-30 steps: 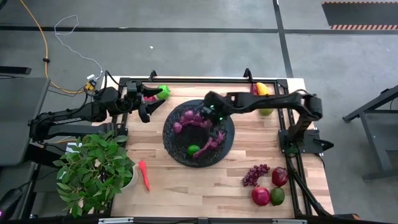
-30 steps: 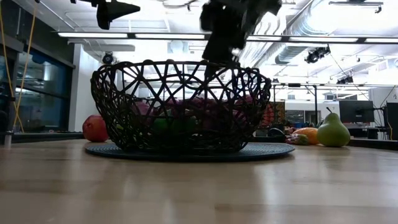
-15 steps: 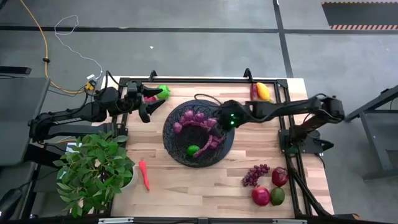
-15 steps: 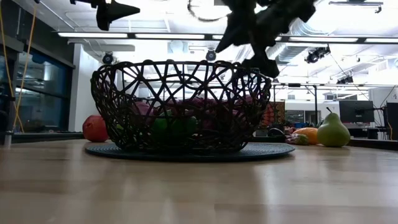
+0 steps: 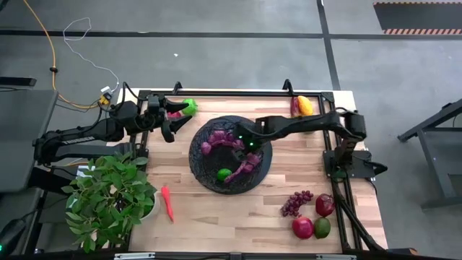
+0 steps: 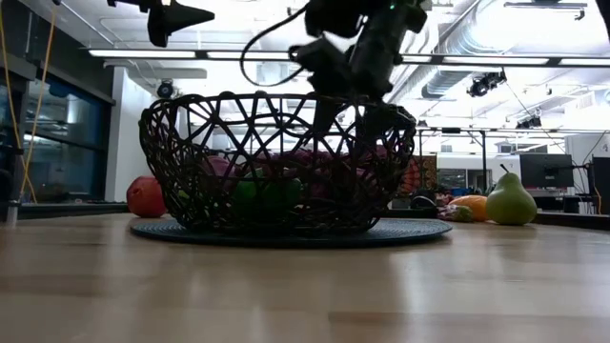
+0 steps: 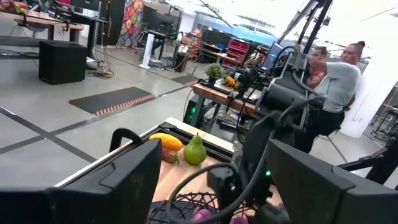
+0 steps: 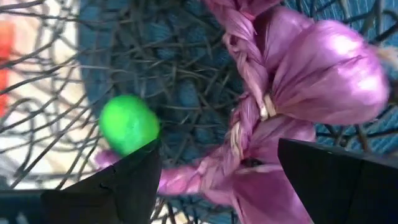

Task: Build produce basket
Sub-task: Adjust the purple garlic into basket

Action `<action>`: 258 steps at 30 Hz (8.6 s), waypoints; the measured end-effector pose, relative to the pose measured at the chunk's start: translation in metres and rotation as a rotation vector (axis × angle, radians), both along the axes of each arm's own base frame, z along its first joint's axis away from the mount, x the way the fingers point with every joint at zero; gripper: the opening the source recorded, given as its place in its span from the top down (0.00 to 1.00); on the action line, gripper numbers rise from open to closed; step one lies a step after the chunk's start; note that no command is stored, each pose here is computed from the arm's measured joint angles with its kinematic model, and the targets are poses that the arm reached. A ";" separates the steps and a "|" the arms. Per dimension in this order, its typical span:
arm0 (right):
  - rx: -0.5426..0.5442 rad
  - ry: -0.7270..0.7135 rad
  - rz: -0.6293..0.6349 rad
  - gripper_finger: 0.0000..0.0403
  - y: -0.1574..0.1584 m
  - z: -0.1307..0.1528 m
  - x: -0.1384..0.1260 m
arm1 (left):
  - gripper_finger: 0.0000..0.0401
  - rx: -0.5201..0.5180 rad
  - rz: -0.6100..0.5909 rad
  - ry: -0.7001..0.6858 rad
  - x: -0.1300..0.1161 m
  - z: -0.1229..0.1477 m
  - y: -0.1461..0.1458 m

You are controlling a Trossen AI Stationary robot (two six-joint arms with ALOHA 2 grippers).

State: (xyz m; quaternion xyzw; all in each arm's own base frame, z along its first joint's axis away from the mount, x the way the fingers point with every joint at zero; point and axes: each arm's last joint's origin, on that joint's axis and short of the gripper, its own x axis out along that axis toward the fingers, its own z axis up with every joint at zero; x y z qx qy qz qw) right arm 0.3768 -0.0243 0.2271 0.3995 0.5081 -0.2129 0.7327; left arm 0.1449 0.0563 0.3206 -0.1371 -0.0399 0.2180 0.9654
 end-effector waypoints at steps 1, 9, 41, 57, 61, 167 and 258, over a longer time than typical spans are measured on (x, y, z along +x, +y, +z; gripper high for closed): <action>0.007 0.004 -0.014 0.26 0.000 -0.002 0.002 | 0.30 0.000 0.000 0.000 0.000 0.000 0.000; -0.002 0.055 -0.106 0.34 0.000 -0.016 0.006 | 0.30 -0.001 0.000 0.001 0.000 0.000 0.000; -0.094 0.093 -0.082 0.98 -0.002 -0.018 0.002 | 0.30 0.016 0.000 0.033 0.000 -0.002 0.000; -0.153 0.057 0.040 1.00 -0.005 0.025 0.010 | 0.30 0.016 0.000 0.033 0.000 -0.002 0.000; -0.187 0.029 0.141 1.00 -0.009 0.050 0.012 | 0.30 0.016 0.000 0.034 0.000 -0.002 0.000; 0.159 -1.665 0.239 0.99 -0.028 0.094 -0.040 | 0.10 -0.127 -0.303 -0.298 0.075 0.033 0.039; 0.193 -1.544 0.217 0.40 -0.032 0.084 -0.036 | 0.57 -0.012 -0.287 -0.291 0.097 0.025 0.030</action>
